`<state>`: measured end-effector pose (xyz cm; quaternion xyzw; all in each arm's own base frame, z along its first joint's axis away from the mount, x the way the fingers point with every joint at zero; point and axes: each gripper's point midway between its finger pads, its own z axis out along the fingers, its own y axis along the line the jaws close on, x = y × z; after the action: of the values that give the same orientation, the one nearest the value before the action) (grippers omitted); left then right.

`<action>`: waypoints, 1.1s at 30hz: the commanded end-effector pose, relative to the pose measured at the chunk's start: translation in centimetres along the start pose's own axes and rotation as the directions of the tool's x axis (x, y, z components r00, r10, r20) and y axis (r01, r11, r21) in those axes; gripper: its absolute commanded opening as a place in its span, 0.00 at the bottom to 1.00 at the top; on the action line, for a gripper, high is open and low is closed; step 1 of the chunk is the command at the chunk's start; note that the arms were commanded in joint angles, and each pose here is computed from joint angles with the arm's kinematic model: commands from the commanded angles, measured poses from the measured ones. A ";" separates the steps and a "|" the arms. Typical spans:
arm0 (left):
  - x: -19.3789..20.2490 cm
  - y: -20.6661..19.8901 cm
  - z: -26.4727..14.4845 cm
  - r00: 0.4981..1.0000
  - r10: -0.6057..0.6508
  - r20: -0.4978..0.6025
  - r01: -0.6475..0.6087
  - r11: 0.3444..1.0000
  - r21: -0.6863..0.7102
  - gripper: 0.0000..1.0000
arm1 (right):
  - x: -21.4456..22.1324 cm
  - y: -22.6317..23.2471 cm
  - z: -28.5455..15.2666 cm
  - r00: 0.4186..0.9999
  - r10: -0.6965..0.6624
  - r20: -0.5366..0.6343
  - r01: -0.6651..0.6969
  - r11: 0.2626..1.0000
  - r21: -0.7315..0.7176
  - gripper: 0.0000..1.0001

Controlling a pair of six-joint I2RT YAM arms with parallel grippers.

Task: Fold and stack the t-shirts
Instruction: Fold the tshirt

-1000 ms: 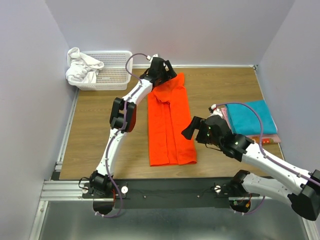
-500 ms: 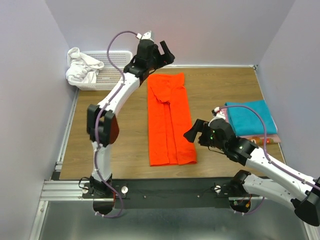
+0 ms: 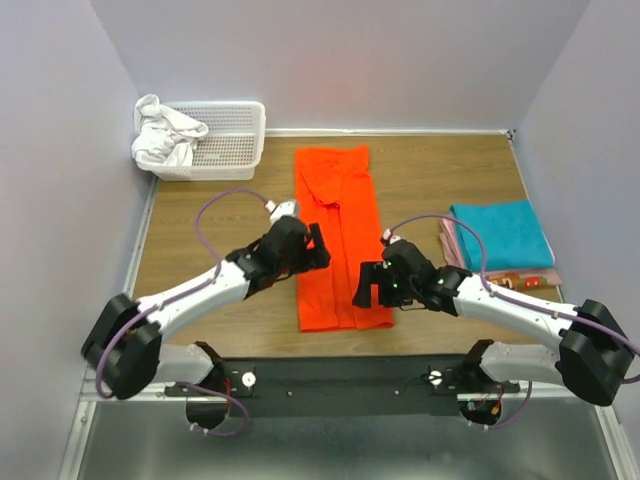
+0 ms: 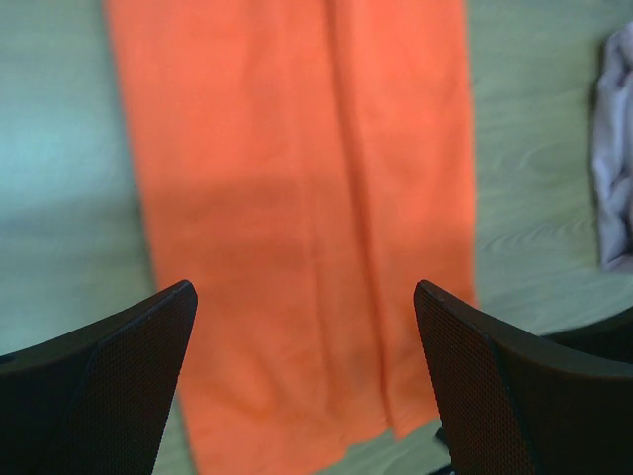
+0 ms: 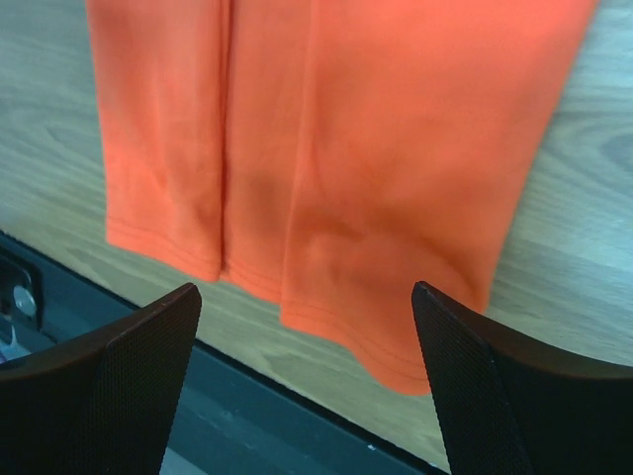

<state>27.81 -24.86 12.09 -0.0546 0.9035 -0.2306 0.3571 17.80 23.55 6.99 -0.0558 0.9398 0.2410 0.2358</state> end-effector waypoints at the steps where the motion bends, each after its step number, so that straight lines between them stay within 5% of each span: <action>1: 1.3 2.9 -3.8 0.989 -0.128 0.074 0.131 0.991 -0.037 0.98 | -0.2 1.8 0.1 0.997 -0.076 0.002 0.076 0.997 -0.027 0.91; 6: 7.1 7.4 -5.3 0.981 -0.192 -0.024 0.189 0.977 -0.094 0.98 | 0.6 2.6 0.8 0.994 -0.110 -0.014 0.110 0.994 -0.006 0.86; 20: 14.6 6.0 -5.8 0.953 -0.157 -0.261 0.171 0.985 0.034 0.97 | 2.1 -1.5 -1.4 0.996 0.022 0.088 -0.028 0.997 0.068 0.84; 33: 17.4 6.2 -5.0 0.935 -0.150 -0.320 0.147 0.989 -0.033 0.57 | 2.9 -8.0 -1.8 0.964 0.179 0.194 -0.231 0.929 0.289 0.77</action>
<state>13.03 -22.54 3.02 -0.0842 0.9346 -0.2780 0.2054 15.68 17.94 4.19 0.0482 0.9484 0.1530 0.2735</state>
